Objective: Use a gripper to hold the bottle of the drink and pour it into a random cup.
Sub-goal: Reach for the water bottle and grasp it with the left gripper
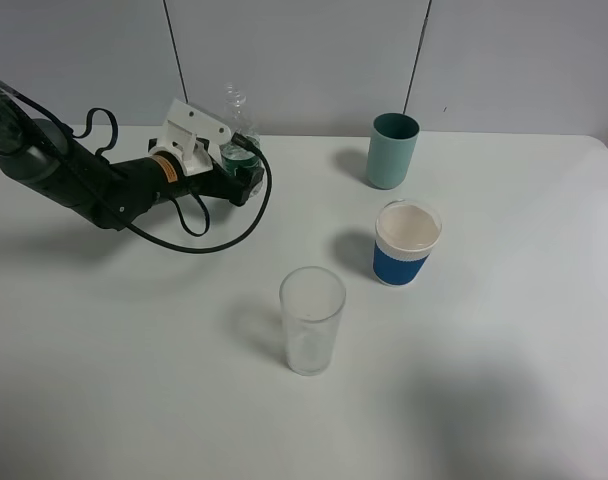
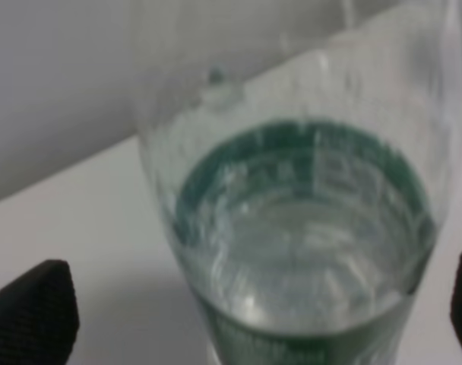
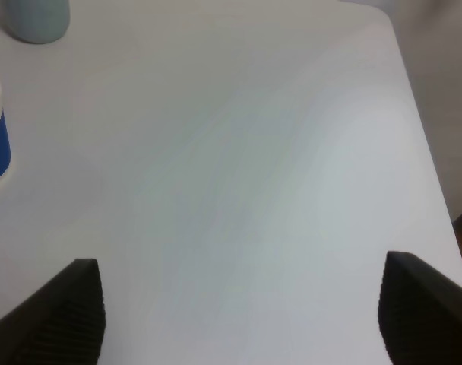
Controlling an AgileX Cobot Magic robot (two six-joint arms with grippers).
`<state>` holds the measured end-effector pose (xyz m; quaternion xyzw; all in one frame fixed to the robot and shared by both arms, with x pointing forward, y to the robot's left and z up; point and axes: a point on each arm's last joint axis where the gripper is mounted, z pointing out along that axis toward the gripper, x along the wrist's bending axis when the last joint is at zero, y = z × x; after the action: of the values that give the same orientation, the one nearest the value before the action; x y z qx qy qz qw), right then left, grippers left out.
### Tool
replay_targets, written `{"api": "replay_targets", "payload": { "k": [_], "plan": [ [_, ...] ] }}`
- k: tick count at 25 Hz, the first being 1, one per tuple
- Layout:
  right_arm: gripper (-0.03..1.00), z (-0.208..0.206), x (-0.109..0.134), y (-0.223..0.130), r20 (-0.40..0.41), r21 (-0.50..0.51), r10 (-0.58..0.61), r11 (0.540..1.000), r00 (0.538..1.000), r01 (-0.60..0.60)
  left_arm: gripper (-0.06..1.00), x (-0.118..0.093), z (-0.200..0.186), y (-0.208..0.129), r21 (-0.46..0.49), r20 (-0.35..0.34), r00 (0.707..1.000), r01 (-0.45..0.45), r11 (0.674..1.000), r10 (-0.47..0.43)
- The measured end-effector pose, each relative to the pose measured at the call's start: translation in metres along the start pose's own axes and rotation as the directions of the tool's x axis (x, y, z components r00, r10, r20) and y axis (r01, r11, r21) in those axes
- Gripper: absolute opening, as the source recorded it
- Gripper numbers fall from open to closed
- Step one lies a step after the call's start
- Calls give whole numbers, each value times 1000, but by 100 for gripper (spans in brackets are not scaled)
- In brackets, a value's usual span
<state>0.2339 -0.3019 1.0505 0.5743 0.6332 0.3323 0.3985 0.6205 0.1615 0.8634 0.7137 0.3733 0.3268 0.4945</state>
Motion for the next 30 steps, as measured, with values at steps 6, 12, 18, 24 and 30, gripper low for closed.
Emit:
{"api": "replay_targets", "payload": {
  "k": [6,12,18,24,30],
  "plan": [
    [74,0,0,0,0,0,0,1000,1000,0,100,-1,3,-1,-58,7,998,60,996,-60],
    [74,0,0,0,0,0,0,1000,1000,0,100,1,17,2,-90,22,997,75,993,-73],
    [74,0,0,0,0,0,0,1000,1000,0,100,1,24,1,-95,45,988,150,984,-146],
    [74,0,0,0,0,0,0,1000,1000,0,80,-1,26,-6,-73,53,986,159,985,-155],
    [74,0,0,0,0,0,0,1000,1000,0,46,-4,26,-7,-63,61,986,157,986,-153]
  ]
}}
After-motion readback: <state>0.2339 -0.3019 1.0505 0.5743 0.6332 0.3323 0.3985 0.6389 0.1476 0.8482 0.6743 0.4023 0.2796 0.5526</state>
